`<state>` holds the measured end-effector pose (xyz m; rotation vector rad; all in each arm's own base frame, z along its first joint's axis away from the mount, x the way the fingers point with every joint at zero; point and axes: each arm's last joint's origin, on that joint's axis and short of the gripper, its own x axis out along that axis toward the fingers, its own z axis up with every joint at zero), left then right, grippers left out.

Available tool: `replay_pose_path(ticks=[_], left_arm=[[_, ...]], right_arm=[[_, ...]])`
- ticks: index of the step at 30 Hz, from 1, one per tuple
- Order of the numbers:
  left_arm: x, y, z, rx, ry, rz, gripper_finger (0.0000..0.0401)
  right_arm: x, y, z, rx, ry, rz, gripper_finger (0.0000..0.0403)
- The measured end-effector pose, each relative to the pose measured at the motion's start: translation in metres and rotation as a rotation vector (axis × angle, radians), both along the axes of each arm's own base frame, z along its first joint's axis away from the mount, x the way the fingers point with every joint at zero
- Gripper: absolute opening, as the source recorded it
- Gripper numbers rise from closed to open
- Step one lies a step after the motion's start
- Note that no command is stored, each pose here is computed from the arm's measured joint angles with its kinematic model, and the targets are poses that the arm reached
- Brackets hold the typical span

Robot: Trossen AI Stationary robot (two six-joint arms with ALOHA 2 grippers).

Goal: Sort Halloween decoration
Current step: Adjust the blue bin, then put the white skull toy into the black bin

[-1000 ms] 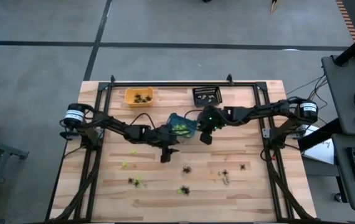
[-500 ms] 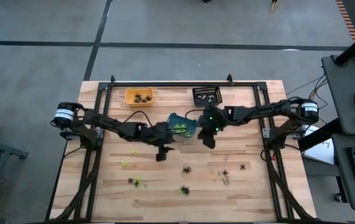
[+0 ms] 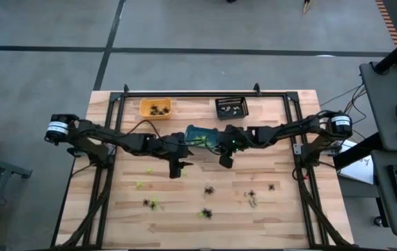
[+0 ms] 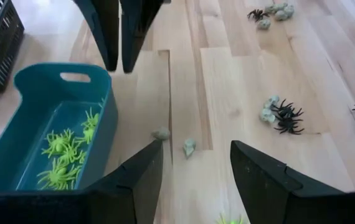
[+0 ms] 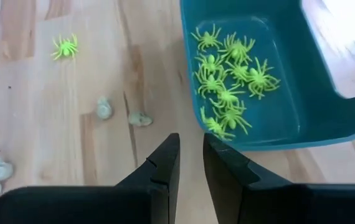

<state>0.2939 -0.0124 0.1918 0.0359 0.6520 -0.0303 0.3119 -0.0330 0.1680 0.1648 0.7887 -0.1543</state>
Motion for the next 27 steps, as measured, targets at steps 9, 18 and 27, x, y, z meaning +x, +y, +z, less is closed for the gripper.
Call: replay_pose_path(ticks=[9,18,27], left_arm=[[0.008,-0.008,-0.027,-0.060,-0.059,0.020,0.0171],[0.023,-0.017,-0.056,-0.057,-0.084,0.020,0.0171],[0.033,-0.016,-0.084,-0.003,-0.032,0.078,0.0171]], right_arm=[[-0.004,0.001,0.003,0.024,0.021,0.048,0.0063],[-0.015,0.015,0.022,0.119,0.001,0.175,0.0063],[-0.023,0.031,0.040,0.102,-0.046,0.240,0.0063]])
